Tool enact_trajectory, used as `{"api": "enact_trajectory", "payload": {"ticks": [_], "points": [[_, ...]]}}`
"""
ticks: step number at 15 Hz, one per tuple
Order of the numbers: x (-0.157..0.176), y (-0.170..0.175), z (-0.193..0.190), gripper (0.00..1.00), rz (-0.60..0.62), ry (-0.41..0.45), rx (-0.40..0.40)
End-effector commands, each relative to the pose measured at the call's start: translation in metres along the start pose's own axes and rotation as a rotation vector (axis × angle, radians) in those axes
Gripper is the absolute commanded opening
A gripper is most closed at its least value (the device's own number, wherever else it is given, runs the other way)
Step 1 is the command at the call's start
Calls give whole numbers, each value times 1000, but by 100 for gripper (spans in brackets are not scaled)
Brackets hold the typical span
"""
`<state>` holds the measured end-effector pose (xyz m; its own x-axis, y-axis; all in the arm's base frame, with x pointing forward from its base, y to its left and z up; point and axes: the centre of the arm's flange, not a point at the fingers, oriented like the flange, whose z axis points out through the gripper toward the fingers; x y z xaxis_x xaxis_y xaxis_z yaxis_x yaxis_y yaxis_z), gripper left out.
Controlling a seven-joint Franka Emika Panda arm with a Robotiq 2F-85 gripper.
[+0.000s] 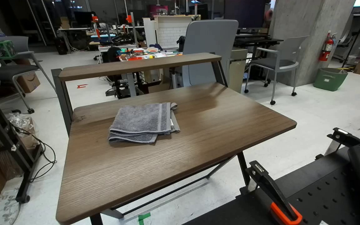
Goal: Slide the towel to the right
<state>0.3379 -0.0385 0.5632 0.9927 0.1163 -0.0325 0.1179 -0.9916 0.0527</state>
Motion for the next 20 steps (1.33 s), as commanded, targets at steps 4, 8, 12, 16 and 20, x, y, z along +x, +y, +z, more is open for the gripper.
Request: {"api": "enact_trajectory", "payload": {"ticks": [4, 8, 12, 16, 20], "points": [[0, 0, 0, 100, 0, 0, 0], [0, 0, 0, 100, 0, 0, 0], [2, -1, 1, 100, 10, -5, 0], [38, -15, 21, 100, 47, -36, 8], [103, -43, 63, 100, 111, -25, 12]]}}
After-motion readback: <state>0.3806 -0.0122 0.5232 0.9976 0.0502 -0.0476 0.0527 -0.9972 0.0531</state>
